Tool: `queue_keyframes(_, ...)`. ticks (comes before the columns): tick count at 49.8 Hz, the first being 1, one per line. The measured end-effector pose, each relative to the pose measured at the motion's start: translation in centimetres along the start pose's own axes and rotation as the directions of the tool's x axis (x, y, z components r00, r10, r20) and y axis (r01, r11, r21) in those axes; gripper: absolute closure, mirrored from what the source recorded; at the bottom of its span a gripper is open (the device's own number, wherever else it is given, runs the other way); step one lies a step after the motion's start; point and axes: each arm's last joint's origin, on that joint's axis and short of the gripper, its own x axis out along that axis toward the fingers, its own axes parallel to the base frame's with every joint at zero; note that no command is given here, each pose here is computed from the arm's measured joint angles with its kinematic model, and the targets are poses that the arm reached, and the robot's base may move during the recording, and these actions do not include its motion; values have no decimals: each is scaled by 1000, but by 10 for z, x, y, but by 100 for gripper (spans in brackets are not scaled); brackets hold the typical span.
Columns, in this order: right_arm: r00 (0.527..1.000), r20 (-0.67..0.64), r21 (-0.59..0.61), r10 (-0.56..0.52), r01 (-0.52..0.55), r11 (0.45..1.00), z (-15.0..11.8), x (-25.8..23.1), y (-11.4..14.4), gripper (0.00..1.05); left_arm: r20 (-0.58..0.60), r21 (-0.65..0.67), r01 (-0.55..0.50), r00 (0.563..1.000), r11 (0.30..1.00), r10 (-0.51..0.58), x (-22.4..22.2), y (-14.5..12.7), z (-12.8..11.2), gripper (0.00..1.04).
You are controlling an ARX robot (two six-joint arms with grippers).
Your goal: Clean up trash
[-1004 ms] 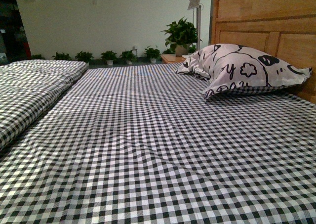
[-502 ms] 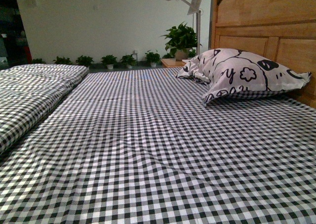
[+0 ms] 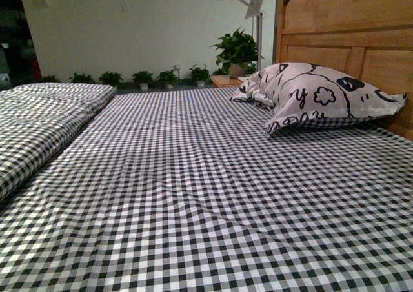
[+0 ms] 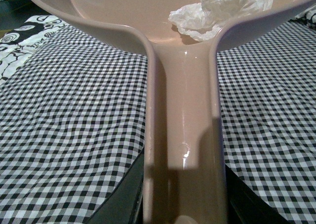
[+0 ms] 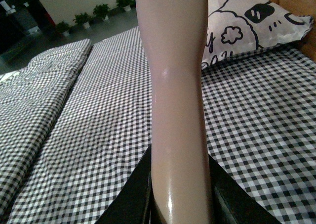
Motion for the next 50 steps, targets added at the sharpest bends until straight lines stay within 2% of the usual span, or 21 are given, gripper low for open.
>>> queue_keyframes(50,1000,0,-2,0,0,1000,0,0,0,84,0,0,0,1000,1000,0,0,0,0,79)
